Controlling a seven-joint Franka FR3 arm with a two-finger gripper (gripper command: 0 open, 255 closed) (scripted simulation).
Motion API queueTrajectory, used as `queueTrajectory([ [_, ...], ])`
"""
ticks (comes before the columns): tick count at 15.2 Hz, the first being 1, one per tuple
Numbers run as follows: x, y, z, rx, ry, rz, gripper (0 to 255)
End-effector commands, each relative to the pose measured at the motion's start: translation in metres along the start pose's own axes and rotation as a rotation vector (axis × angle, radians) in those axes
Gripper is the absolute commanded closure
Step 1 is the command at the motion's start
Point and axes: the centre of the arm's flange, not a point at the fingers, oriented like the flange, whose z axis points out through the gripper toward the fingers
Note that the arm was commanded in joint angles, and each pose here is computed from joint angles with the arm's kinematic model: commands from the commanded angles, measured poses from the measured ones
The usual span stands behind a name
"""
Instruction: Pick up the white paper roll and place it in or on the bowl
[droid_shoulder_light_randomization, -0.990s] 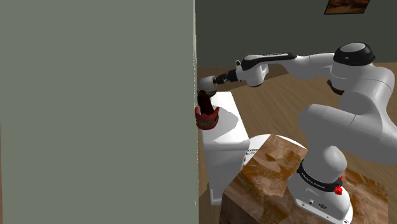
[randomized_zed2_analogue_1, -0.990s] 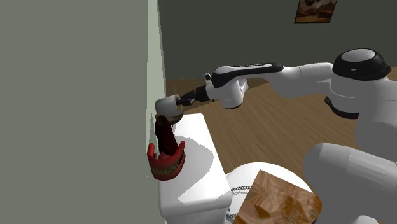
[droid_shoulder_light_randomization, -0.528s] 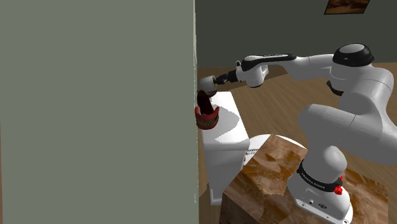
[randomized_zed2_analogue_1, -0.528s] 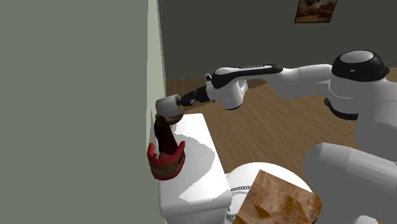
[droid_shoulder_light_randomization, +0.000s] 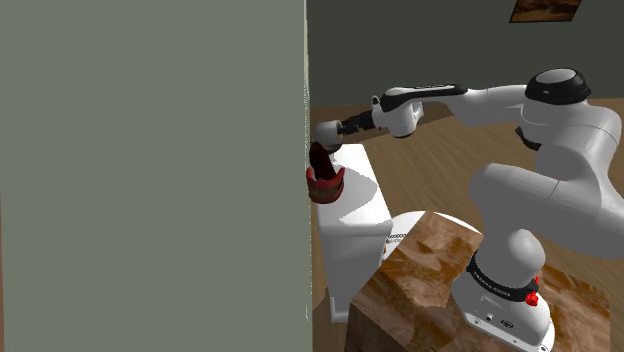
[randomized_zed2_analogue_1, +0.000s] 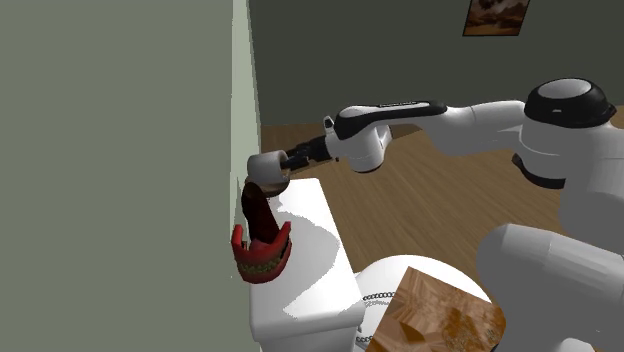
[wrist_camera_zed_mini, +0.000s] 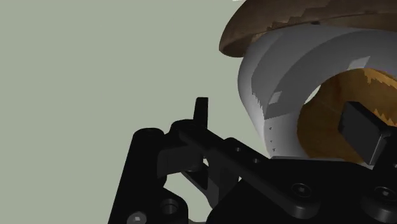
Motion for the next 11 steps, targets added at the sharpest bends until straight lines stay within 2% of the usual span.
queueTrajectory([
  [1,-0.001,0.0,-0.02,-0.001,0.0,0.0,0],
  [3,-0.001,0.0,-0.043,-0.001,0.0,0.0,0],
  [11,-0.001,0.0,-0.043,-0.001,0.0,0.0,0],
])
